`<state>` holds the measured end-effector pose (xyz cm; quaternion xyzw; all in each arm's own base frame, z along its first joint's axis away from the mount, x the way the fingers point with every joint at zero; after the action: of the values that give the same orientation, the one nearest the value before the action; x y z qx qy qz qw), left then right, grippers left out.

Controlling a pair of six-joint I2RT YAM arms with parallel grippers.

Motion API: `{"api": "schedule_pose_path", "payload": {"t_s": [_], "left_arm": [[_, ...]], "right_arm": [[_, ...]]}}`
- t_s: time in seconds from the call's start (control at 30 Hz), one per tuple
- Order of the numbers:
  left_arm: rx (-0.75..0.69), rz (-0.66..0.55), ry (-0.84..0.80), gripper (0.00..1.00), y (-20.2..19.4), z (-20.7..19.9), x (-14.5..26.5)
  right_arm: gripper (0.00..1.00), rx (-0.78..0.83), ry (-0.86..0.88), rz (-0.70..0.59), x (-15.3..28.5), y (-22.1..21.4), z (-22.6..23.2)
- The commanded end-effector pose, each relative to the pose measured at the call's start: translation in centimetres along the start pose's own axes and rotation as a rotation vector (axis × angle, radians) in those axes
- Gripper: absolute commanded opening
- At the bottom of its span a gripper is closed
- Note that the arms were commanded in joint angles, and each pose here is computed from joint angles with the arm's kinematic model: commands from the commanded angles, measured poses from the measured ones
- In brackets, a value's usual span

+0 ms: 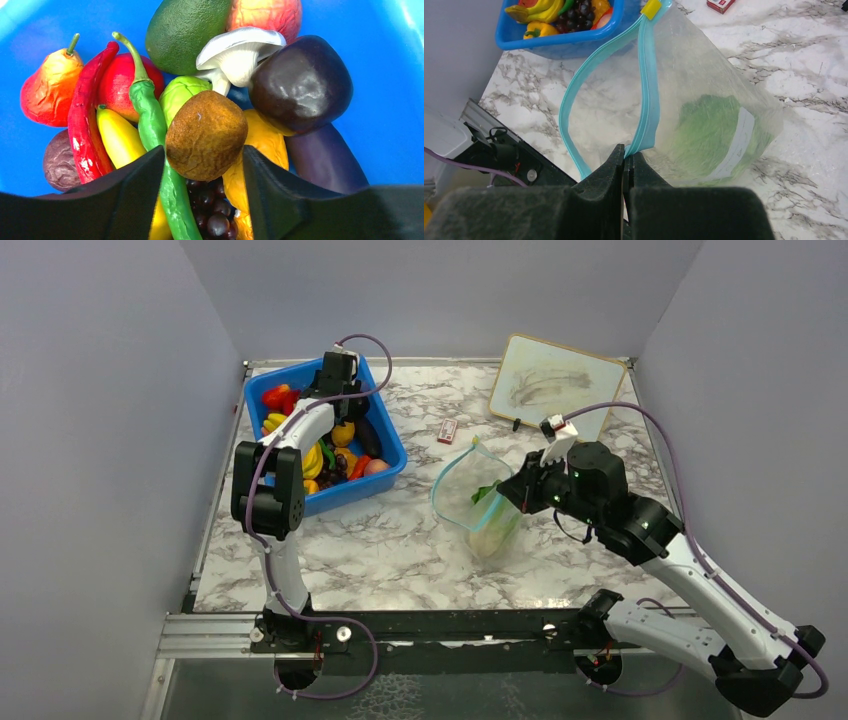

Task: Place the food in the zip-top bag and seal the zipper
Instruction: Pick up the fake fruit from the bin.

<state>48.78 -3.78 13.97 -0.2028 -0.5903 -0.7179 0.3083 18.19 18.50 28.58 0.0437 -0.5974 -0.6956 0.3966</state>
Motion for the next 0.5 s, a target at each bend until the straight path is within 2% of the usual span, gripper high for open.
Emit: {"api": "schedule_pose_path", "payload": {"t_s": [0.0,0.1,0.23,0.4,0.47], "left_arm": [[0.012,-0.018,-0.023,0.55,0.9,-0.2,-0.2],[0.017,-0.017,-0.044,0.52,0.8,-0.5,-0.3],[0.003,0.01,-0.011,0.56,0.1,-0.3,-1.2],[0.02,0.007,-0.013,0.53,0.5,-0.2,-0.9],[0.018,-0.004,0.006,0.64,0.8,0.2,-0.6]], "right_arm": [[0.01,0.006,0.02,-0.034,0.7,0.7,0.3],[0.01,0.008,0.025,-0.036,0.9,1.0,0.4],[0.01,0.009,0.03,-0.044,1.3,1.3,0.6],[0.01,0.003,0.044,-0.041,1.4,1.4,0.8],[0.01,-0.002,0.05,-0.042,1.4,1.4,0.9]]}}
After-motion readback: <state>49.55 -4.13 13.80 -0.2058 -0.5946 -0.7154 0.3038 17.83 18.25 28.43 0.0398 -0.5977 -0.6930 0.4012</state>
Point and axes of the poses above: each gripper's point midway between its finger pads, its own x axis back along the fingers, its own z axis along the line the jaws close on, y = z × x, the point moved 4 cm from there along x, back along the fingers, and after that the axes turned 7 degrees about x, right-handed, at the moved point
